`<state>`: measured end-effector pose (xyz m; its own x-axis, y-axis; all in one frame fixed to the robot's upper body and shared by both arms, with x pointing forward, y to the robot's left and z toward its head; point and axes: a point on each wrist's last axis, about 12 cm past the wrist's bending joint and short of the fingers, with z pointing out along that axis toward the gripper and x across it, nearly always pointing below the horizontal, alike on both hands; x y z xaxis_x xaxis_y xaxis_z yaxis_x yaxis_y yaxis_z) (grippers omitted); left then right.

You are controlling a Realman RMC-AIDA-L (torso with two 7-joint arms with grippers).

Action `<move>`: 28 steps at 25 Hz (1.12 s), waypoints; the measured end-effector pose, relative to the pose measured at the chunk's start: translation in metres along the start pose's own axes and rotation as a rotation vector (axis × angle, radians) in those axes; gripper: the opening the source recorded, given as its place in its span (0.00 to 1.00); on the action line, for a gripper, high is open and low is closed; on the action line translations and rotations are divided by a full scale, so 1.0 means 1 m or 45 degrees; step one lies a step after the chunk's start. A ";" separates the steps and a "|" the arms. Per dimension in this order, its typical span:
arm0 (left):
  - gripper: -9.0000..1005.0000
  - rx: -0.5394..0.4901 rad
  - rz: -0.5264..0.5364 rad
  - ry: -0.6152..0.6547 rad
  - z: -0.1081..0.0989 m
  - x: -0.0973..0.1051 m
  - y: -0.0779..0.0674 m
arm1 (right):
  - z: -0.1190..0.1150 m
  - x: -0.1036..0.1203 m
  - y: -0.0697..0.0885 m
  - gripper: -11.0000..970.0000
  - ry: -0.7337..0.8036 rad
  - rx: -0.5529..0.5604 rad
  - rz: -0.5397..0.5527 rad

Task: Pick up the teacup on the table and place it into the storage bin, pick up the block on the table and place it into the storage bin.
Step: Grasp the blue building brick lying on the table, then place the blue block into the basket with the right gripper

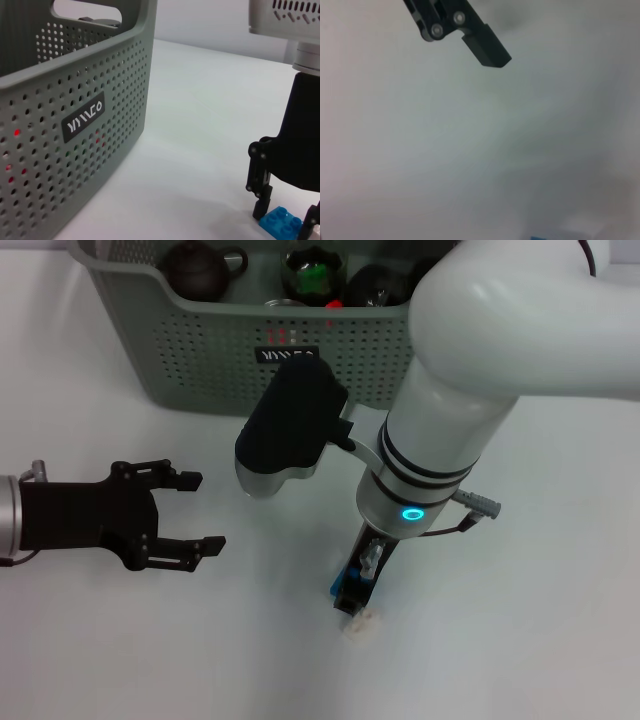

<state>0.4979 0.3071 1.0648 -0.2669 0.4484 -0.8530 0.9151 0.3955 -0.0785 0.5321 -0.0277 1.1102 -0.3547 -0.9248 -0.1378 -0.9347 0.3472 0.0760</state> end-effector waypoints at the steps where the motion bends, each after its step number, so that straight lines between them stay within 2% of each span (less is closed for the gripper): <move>1: 0.87 0.000 0.000 0.000 0.000 0.000 0.000 | 0.000 0.000 0.000 0.57 0.001 0.000 0.000; 10: 0.87 -0.006 -0.001 0.002 0.001 0.000 0.000 | -0.005 -0.002 0.001 0.44 -0.032 0.005 -0.006; 14: 0.87 -0.009 -0.002 0.003 -0.001 0.001 0.001 | -0.030 -0.006 -0.005 0.44 -0.104 -0.014 0.019; 17: 0.87 -0.012 -0.002 0.005 -0.001 0.001 0.001 | -0.063 -0.006 -0.018 0.44 -0.171 -0.005 0.064; 21: 0.87 -0.015 -0.003 0.008 -0.003 0.001 0.001 | -0.130 -0.004 -0.035 0.44 -0.350 -0.018 0.129; 26: 0.87 -0.013 -0.005 0.007 -0.002 0.002 0.001 | -0.218 -0.005 -0.059 0.44 -0.672 -0.013 0.221; 28: 0.87 -0.011 -0.005 0.005 -0.002 0.002 0.001 | -0.240 -0.011 -0.071 0.44 -0.780 0.020 0.237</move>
<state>0.4974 0.3095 1.0644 -0.2722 0.4501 -0.8505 0.9113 0.4044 -0.0776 0.6073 -0.0798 1.3431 -0.4550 -0.5937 -0.6638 -0.8549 0.4999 0.1389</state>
